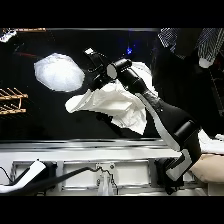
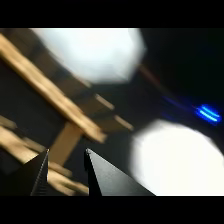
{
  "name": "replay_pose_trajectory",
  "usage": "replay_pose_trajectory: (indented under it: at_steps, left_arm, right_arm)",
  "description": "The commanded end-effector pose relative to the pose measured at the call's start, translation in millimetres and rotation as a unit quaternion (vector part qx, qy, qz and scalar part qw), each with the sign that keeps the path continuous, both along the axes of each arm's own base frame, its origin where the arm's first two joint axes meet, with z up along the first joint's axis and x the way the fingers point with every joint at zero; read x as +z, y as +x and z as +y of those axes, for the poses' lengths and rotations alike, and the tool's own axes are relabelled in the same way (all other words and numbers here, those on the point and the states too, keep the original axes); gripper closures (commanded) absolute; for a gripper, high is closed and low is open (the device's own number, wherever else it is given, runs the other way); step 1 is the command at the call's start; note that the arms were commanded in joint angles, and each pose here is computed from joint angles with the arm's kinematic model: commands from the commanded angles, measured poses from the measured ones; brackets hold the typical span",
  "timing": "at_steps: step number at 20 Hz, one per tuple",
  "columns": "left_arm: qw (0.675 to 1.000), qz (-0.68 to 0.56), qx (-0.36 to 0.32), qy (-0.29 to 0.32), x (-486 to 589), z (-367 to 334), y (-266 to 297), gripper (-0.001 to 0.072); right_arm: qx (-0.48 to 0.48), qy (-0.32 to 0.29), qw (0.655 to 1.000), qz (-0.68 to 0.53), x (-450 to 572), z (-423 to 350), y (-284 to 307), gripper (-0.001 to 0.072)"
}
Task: Fold the clothes and pants, and hang the long-sleeved shirts on hangers.
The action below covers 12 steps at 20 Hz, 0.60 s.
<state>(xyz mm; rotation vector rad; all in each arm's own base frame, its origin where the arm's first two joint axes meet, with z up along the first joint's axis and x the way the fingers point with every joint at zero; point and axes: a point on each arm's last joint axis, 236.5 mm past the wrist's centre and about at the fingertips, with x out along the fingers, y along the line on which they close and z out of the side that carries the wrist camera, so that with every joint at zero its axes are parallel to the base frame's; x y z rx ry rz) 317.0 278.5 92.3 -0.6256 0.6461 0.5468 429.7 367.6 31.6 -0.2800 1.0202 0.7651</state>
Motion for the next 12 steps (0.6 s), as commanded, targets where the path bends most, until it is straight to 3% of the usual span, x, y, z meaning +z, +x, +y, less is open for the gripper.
replay_pose_trajectory:
  at_steps: [1, 4, 12]
  left_arm:
    - [0.985, 0.099, -0.011, 0.138, 2, 61, -13, 0.0517]
    - [0.949, 0.214, -0.06, 0.224, -10, 89, -11, 0.0538]
    - [0.936, 0.28, -0.089, 0.196, -66, 118, 14, 0.0535]
  right_arm:
    - [0.004, 0.001, 1.0, -0.001, 0, 2, -1, 0.0693]
    - [0.011, 0.0, 1.0, -0.005, 1, 2, 0, 0.0693]
    - [0.012, 0.007, 1.0, 0.001, 1, 5, -3, 0.0692]
